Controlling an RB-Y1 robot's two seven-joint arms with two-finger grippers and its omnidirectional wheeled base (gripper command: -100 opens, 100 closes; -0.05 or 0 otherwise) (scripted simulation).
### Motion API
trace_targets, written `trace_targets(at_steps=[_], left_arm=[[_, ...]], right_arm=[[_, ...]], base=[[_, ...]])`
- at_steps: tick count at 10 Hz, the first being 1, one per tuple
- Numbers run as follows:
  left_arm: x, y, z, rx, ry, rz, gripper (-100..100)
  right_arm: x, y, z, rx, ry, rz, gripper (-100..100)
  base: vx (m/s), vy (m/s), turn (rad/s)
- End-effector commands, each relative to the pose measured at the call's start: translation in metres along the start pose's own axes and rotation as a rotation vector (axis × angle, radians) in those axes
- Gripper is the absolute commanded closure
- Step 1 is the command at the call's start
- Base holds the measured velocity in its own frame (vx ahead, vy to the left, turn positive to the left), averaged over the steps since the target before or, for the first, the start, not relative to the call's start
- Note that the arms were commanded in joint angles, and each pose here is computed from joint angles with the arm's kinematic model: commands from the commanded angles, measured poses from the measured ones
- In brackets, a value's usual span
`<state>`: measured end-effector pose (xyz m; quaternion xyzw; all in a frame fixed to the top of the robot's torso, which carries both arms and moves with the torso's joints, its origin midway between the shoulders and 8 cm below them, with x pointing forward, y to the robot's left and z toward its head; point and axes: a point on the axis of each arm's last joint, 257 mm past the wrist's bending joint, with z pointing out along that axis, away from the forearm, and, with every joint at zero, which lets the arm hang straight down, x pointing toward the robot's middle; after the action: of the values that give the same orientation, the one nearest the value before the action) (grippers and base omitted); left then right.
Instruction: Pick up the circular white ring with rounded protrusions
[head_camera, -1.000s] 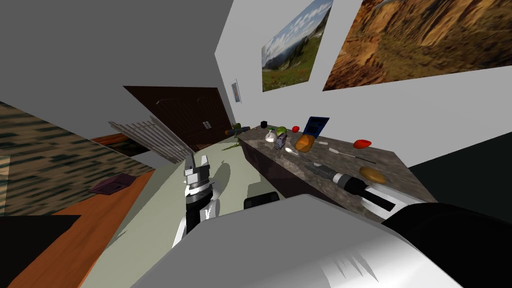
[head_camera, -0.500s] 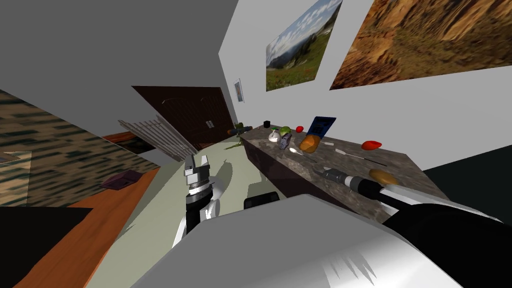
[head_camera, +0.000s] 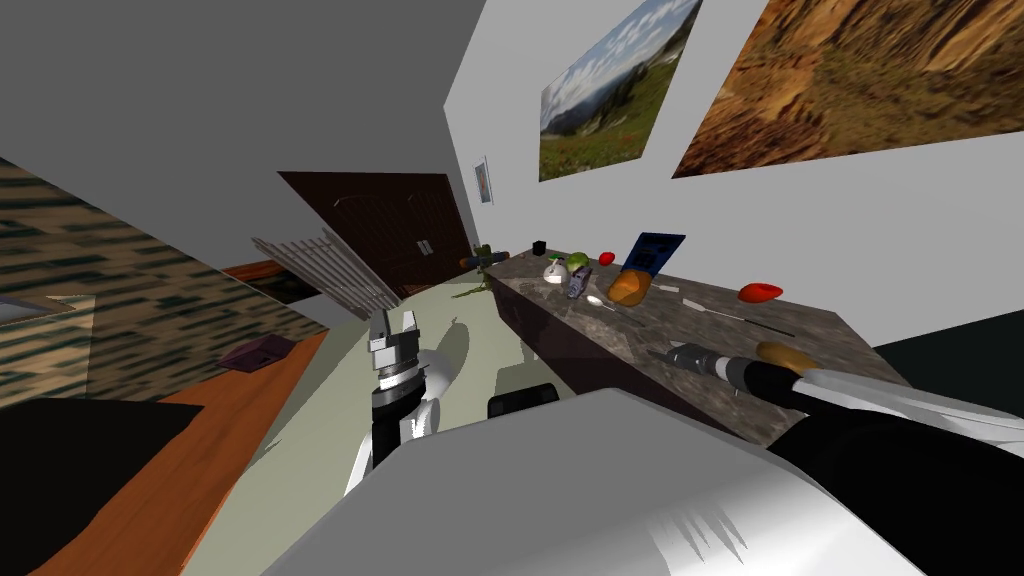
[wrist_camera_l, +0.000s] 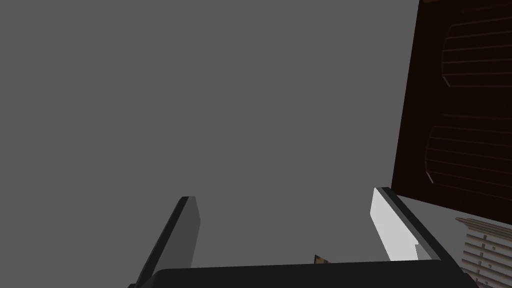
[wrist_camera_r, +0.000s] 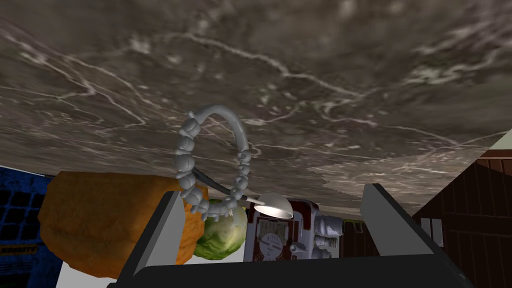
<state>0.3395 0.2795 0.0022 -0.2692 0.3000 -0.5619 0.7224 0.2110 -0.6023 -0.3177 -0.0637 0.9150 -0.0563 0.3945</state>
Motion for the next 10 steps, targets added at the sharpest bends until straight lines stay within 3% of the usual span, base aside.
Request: trace_targets(at_steps=[1, 5, 7, 8, 9, 10], left_arm=[[0.0, 0.0, 0.0, 0.0, 0.0, 0.0, 0], [0.0, 0.0, 0.0, 0.0, 0.0, 0.0, 0], [0.0, 0.0, 0.0, 0.0, 0.0, 0.0, 0], [0.0, 0.0, 0.0, 0.0, 0.0, 0.0, 0], [0.0, 0.0, 0.0, 0.0, 0.0, 0.0, 0], [0.0, 0.0, 0.0, 0.0, 0.0, 0.0, 0]], right_arm=[[0.009, -0.014, -0.007, 0.021, 0.044, -0.031, -100], [0.042, -0.049, -0.028, 0.071, 0.176, -0.118, -100], [0.042, -0.05, -0.03, 0.071, 0.177, -0.116, -100], [0.043, -0.051, -0.03, 0.071, 0.18, -0.117, 0], [0.055, -0.049, -0.029, 0.081, 0.184, -0.105, -100], [0.063, -0.047, -0.028, 0.086, 0.186, -0.097, -100]], base=[[0.003, 0.042, 0.033], [0.011, 0.052, 0.044], [0.01, 0.03, 0.012], [0.0, 0.0, 0.0], [0.026, -0.016, 0.113], [0.044, -0.036, 0.121]])
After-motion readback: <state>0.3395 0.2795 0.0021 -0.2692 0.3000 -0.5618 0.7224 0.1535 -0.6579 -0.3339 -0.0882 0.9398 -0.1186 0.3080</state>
